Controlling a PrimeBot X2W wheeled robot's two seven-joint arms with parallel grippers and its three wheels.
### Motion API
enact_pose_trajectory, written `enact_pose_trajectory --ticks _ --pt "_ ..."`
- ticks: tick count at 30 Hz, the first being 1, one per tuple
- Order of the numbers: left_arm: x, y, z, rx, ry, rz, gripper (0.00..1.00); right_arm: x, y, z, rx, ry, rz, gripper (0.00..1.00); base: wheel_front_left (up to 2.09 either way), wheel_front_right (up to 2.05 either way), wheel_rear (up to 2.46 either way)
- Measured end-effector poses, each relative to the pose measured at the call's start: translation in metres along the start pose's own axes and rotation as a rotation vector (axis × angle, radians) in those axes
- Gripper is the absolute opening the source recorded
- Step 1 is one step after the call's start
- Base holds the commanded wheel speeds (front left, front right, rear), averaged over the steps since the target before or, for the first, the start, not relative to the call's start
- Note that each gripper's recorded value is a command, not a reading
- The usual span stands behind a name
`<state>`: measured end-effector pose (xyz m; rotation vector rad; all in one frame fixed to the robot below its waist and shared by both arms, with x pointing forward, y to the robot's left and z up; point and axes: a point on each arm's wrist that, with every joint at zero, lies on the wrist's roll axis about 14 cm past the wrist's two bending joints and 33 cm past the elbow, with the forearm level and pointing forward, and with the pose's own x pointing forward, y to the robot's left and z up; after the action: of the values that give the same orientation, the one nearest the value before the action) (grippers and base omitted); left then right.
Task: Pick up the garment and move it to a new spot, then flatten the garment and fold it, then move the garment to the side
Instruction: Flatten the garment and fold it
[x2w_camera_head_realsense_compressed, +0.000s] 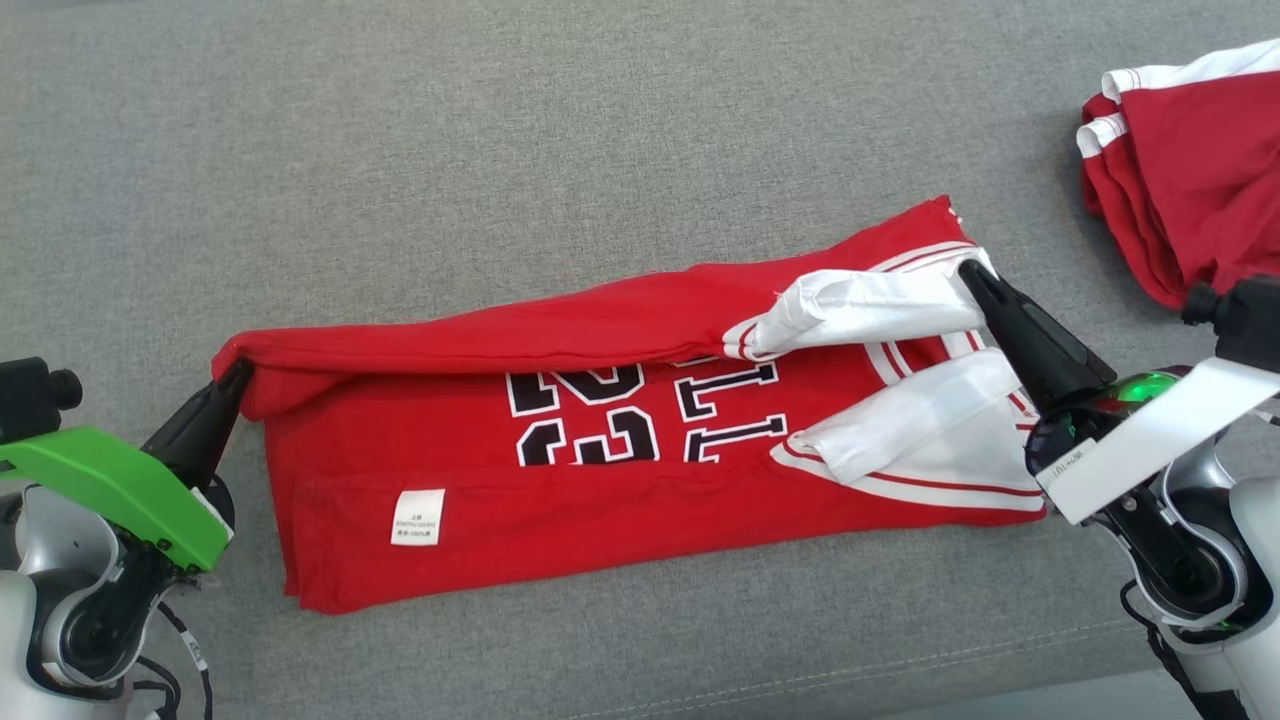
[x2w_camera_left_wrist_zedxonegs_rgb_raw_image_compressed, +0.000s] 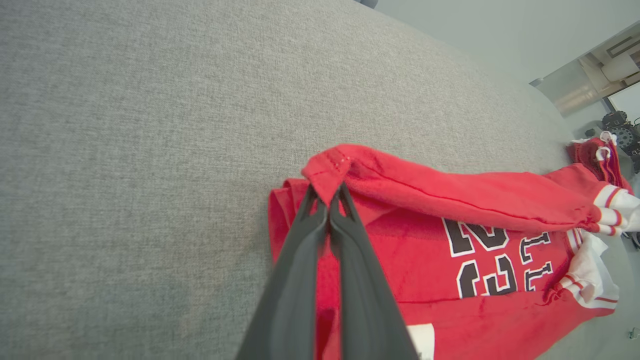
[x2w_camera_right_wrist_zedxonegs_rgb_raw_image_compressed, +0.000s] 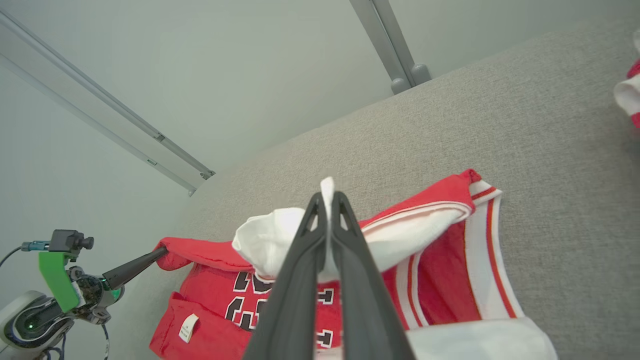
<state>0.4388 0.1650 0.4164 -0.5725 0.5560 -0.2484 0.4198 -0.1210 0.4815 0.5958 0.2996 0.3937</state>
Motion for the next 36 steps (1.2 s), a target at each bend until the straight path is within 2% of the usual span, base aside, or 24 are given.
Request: enact_pose_trajectory --ticks 14,15,16,17,18,19,20,21,22,23,31,36 --pt "-0.013 0.001 -0.024 -0.015 0.04 0.004 0.0 -0.027 -0.003 -0.026 0.013 0.095 -0.051 0.0 0.0 0.0 0.0" --pt "-0.015 0.002 -0.026 -0.017 0.045 0.008 0.0 -0.028 -0.003 -0.028 0.012 0.101 -0.052 0.03 0.0 0.0 0.0" --pt "-0.016 0.003 -0.029 -0.02 0.052 0.012 0.05 -0.03 -0.002 -0.03 0.009 0.108 -0.052 0.12 0.0 0.0 0.0" --pt "-0.018 0.004 -0.032 -0.023 0.058 0.015 0.13 -0.031 -0.002 -0.031 0.005 0.115 -0.052 0.28 0.0 0.0 0.0" --pt "-0.02 0.005 -0.036 -0.025 0.067 0.017 0.29 -0.033 -0.003 -0.033 0.001 0.125 -0.059 0.44 0.0 0.0 0.0" --pt "-0.022 0.005 -0.039 -0.028 0.076 0.02 0.41 -0.034 -0.003 -0.035 -0.004 0.134 -0.065 0.75 0.0 0.0 0.0" --pt "-0.024 0.006 -0.042 -0.03 0.082 0.024 0.49 -0.037 -0.004 -0.037 -0.01 0.148 -0.068 1.0 0.0 0.0 0.0" --pt "-0.025 0.007 -0.044 -0.031 0.087 0.028 0.66 -0.039 -0.005 -0.038 -0.014 0.155 -0.071 1.0 0.0 0.0 0.0" --pt "-0.026 0.008 -0.046 -0.03 0.089 0.031 0.92 -0.04 -0.006 -0.039 -0.02 0.159 -0.079 1.0 0.0 0.0 0.0" --pt "-0.027 0.009 -0.046 -0.031 0.089 0.034 1.0 -0.041 -0.007 -0.039 -0.022 0.159 -0.083 1.0 0.0 0.0 0.0" --pt "-0.044 0.026 -0.046 0.048 0.109 0.108 1.0 -0.048 -0.014 -0.029 -0.051 0.144 -0.122 1.0 0.0 0.0 0.0" --pt "-0.06 0.034 -0.06 0.1 0.176 0.148 1.0 -0.054 -0.031 -0.021 -0.069 0.131 -0.196 1.0 0.0 0.0 0.0"
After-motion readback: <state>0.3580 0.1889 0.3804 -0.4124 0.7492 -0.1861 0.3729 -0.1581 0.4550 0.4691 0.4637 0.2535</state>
